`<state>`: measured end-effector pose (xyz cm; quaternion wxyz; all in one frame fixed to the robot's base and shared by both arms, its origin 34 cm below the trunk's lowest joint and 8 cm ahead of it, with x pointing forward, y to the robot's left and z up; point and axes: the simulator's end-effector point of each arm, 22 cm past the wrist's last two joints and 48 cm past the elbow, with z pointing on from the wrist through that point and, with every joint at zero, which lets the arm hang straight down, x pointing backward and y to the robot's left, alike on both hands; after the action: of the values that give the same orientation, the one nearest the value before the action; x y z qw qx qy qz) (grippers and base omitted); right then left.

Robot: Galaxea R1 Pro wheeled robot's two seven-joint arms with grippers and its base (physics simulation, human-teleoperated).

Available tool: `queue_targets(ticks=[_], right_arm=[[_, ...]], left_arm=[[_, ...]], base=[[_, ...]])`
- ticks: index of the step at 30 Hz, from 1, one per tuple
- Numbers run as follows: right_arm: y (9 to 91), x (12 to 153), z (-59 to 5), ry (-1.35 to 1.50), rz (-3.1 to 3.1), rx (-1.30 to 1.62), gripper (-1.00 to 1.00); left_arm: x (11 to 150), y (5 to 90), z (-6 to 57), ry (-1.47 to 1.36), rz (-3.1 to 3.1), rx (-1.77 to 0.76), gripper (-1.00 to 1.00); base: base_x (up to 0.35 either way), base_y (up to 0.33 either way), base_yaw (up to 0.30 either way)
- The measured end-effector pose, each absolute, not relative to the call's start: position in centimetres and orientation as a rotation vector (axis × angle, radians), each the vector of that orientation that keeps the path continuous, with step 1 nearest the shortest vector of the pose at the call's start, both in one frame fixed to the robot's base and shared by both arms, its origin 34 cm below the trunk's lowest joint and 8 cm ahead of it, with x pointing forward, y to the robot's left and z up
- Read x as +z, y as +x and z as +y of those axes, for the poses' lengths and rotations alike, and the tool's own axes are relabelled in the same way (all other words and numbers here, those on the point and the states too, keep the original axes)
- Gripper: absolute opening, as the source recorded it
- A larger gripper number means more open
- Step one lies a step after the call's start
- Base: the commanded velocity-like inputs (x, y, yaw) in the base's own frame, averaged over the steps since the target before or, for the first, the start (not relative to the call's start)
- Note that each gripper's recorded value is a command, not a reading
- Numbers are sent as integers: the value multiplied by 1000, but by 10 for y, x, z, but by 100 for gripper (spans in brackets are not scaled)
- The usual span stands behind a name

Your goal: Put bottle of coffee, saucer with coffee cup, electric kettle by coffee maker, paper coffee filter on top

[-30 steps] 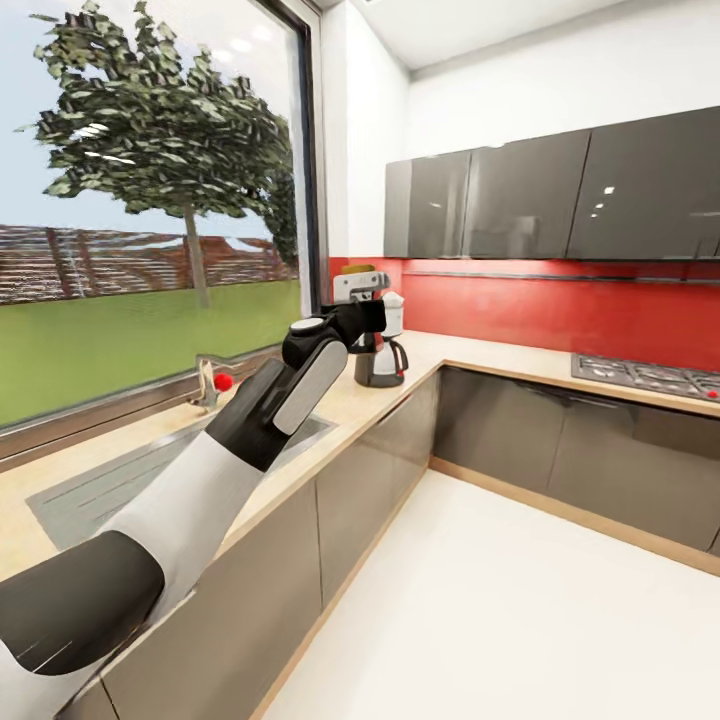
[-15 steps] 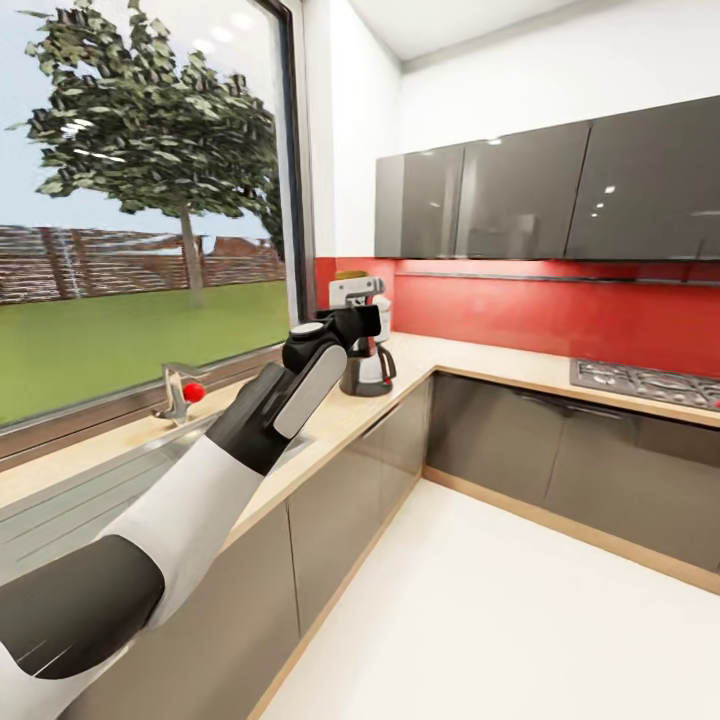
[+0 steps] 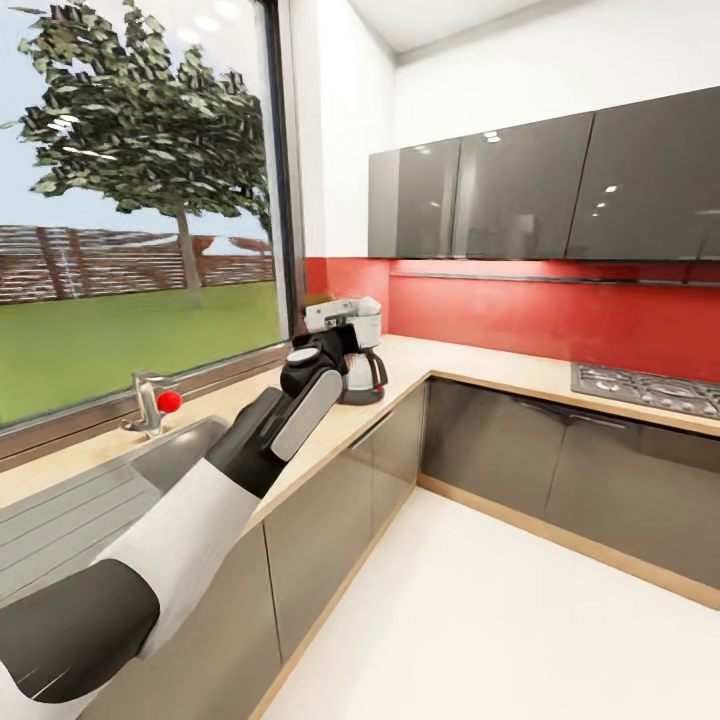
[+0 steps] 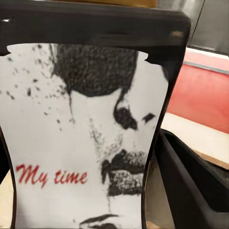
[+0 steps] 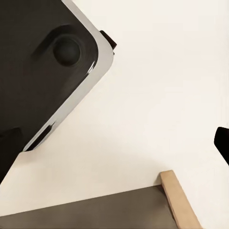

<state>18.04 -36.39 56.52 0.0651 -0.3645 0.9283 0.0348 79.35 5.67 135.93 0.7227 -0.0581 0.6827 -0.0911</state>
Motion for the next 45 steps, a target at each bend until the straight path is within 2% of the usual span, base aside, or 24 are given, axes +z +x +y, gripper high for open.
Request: queue_targets(ticks=[10, 19, 37, 45], right_arm=[[180, 565, -365, -1100, 2801, 103, 100], [180, 565, -364, -1100, 2800, 104, 100], [181, 565, -364, -1098, 2801, 105, 100], [180, 565, -364, -1099, 2801, 105, 100]], left_arm=[[1296, 802, 98, -181, 1567, -143, -100], [1292, 804, 102, -188, 1565, -143, -100], [1290, 805, 106, -189, 1569, -132, -100], [1281, 805, 110, -192, 1582, -125, -100]], base=[[94, -4, 0], [279, 0, 0], [28, 3, 0], [270, 173, 0]])
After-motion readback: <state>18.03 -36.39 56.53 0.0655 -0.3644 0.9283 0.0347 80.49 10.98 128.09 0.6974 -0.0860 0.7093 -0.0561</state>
